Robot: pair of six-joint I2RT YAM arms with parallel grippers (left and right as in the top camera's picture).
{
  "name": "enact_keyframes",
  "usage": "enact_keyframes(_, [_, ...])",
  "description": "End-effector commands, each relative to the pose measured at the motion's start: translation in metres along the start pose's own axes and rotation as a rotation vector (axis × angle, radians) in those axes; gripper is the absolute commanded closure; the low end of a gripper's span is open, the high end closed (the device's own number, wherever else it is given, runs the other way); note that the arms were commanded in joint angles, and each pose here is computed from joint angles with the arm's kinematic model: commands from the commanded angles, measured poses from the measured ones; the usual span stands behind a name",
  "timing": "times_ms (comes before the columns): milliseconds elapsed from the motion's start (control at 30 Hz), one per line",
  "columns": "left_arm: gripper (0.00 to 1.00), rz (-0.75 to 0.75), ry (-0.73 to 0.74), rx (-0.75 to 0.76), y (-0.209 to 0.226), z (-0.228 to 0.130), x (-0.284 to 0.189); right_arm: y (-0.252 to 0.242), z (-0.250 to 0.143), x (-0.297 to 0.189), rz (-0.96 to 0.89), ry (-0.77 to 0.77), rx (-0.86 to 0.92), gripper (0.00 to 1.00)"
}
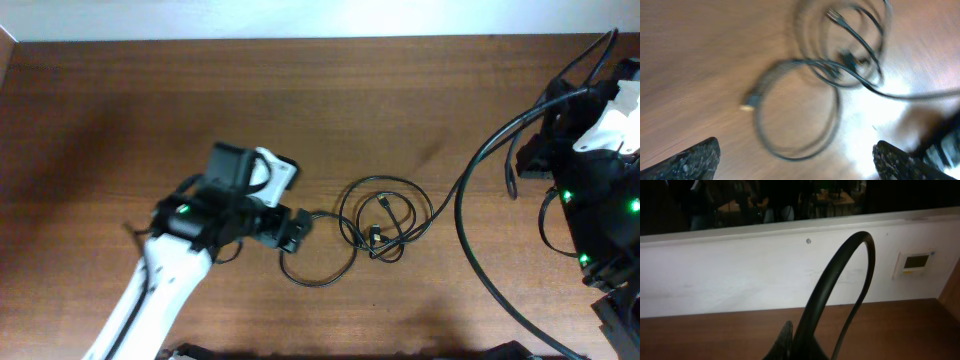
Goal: Untangle cables
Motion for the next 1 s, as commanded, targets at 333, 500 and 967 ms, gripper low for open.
enact_keyframes(333, [0.01,-0.21,0.375,-0.06,-0.036,-0.017,0.087,-0.003,0.002,-0.003,-0.018,-0.002,0.013,0.96])
enact_keyframes(500, [0.01,-0.24,0.376,0.053,-0.055,-0.021,0.092,-0.003,0.002,-0.003,-0.018,-0.002,0.012,0.96])
enact_keyframes(967, [0.01,0.032,0.334,-0.696,-0.048,-0.015,0.097,-0.003,-0.002,-0.003,-0.018,0.02,0.004,0.96])
Point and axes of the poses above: each gripper's point midway between its finger pads, its own x axis out along the fingers, its own y axis along the line the jaws close on, z = x × y, the point moved 9 cm from there along -x, back along the fingers, and after that the axes turned 10 degrees about -x, right-handed, at the moved point
